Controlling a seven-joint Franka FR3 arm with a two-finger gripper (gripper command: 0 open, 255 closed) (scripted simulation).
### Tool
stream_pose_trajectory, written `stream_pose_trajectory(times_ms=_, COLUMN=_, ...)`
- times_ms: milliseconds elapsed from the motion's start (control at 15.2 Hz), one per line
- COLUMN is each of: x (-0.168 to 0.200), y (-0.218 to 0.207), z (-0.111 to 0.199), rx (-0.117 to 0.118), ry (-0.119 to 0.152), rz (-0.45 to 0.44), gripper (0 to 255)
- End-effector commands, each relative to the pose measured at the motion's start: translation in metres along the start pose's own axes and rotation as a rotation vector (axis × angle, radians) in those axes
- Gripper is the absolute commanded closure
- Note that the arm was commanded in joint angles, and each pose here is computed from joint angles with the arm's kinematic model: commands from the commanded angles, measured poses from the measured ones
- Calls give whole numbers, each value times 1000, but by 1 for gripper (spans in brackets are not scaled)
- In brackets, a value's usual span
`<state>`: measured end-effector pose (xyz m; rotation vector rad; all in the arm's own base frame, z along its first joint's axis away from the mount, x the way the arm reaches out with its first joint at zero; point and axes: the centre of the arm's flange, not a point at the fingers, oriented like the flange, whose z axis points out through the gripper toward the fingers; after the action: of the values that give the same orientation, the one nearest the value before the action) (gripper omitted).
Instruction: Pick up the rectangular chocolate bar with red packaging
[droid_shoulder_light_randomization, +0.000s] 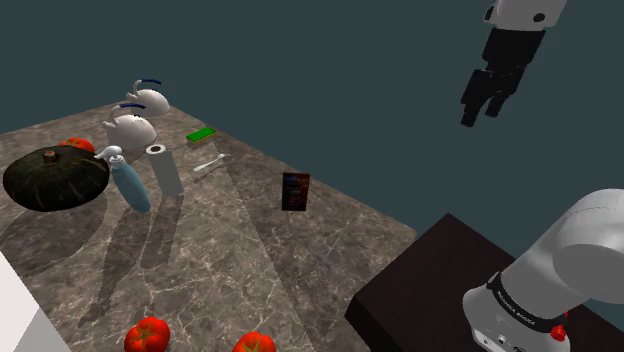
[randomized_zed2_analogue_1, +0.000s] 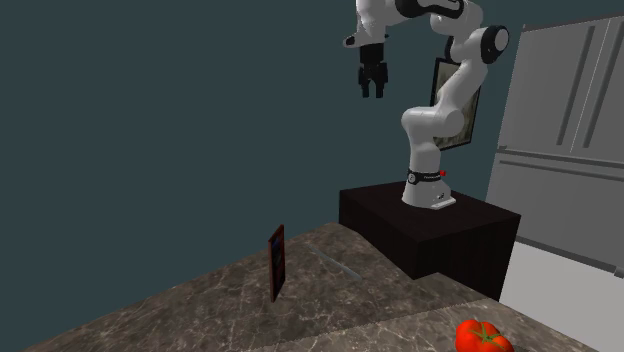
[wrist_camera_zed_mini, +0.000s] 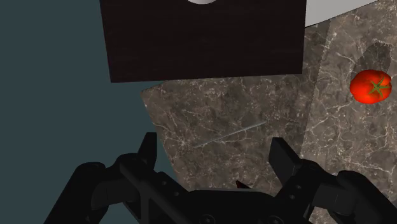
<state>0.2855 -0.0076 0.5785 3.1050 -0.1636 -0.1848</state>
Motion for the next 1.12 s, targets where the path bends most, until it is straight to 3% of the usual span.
stream_pose_trajectory(times_ms=0, x=0, y=0, z=0, rx=0, ry=0, rz=0, gripper=0)
stream_pose_trajectory(times_ms=1056, x=152, y=-16, z=131, rx=5, ry=79, rz=-367, gripper=0)
